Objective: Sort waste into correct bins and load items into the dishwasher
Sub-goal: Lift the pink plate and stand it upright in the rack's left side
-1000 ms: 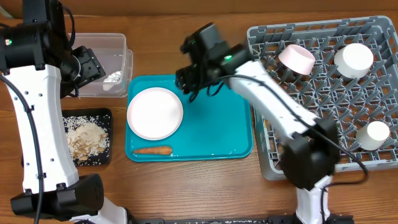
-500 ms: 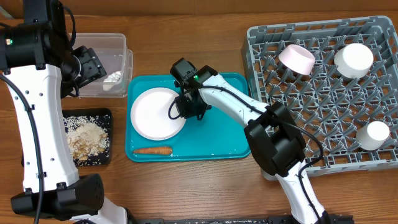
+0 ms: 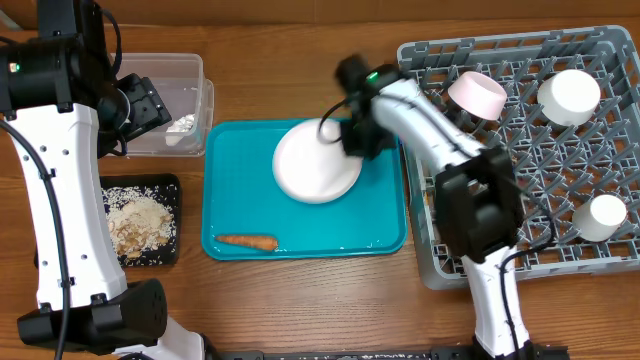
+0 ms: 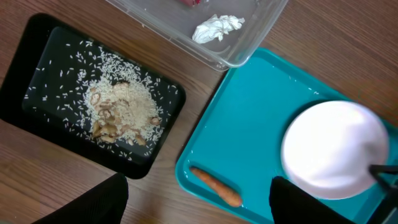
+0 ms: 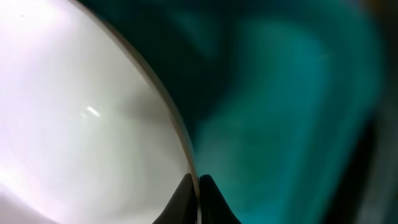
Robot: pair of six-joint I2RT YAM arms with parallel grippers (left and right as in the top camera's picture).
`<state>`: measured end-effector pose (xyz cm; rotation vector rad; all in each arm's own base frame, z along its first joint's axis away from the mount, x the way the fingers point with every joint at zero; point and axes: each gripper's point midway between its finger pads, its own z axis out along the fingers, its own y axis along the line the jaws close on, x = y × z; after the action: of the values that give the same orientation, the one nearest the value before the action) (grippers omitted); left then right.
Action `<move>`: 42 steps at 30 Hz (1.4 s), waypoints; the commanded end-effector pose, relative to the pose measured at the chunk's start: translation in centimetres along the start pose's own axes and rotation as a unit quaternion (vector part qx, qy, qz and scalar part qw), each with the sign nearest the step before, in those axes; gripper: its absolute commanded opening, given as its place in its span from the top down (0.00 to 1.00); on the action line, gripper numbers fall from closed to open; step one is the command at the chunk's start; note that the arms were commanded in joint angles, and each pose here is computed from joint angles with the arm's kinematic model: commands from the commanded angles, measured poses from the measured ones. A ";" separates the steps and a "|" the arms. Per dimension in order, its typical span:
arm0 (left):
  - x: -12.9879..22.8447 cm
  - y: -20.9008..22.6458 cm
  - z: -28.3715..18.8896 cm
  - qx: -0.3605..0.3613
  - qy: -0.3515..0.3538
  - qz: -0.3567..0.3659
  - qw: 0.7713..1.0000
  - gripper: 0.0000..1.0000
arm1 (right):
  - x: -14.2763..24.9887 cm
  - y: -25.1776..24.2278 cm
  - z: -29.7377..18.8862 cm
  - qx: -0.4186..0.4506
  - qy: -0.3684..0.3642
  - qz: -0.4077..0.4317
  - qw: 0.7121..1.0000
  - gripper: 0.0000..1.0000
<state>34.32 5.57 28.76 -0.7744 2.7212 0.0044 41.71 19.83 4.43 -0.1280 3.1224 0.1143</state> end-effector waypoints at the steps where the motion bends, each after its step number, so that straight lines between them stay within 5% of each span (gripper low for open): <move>1: -0.3 0.1 -0.4 0.000 -0.011 0.005 1.000 0.25 | -3.4 -2.8 -10.4 0.024 -0.136 0.006 0.990 0.96; 7: -0.4 0.0 -0.4 0.000 -0.013 -0.003 1.000 0.25 | -4.0 -10.9 -23.4 0.140 -0.307 0.079 0.938 0.96; 11: -0.5 0.0 -0.4 0.001 -0.014 -0.005 1.000 0.25 | -2.6 -15.7 -27.9 0.243 -0.352 0.137 0.893 0.96; 12: -0.5 0.0 -0.4 0.001 -0.015 -0.005 1.000 0.25 | -1.4 -18.5 -29.5 0.318 -0.365 0.190 0.854 0.96; 15: -0.6 0.0 -0.4 0.002 -0.016 -0.007 1.000 0.25 | 0.2 -20.8 -29.8 0.395 -0.369 0.242 0.806 0.96; 26: -0.5 0.0 -0.4 0.002 -0.016 -0.006 1.000 0.25 | 1.6 -20.6 -17.8 0.386 -0.281 0.230 0.848 0.96; 34: -0.6 0.0 -0.4 0.002 -0.016 -0.007 1.000 0.25 | 1.4 -18.2 -16.1 0.355 -0.279 0.210 0.867 0.96; 38: -0.6 0.0 -0.4 0.002 -0.016 -0.006 1.000 0.25 | 1.8 -13.4 -13.5 0.270 -0.245 0.175 0.915 0.95; 40: -0.6 0.0 -0.4 0.002 -0.016 -0.006 1.000 0.25 | 2.4 -11.2 -12.4 0.233 -0.224 0.159 0.933 0.88; 42: -0.6 0.0 -0.4 0.002 -0.016 -0.007 1.000 0.25 | 2.7 -10.0 -11.9 0.215 -0.214 0.150 0.941 0.69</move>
<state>34.67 5.62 28.88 -0.7760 2.7055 0.0006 40.76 4.41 17.16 0.3939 2.5008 -0.6943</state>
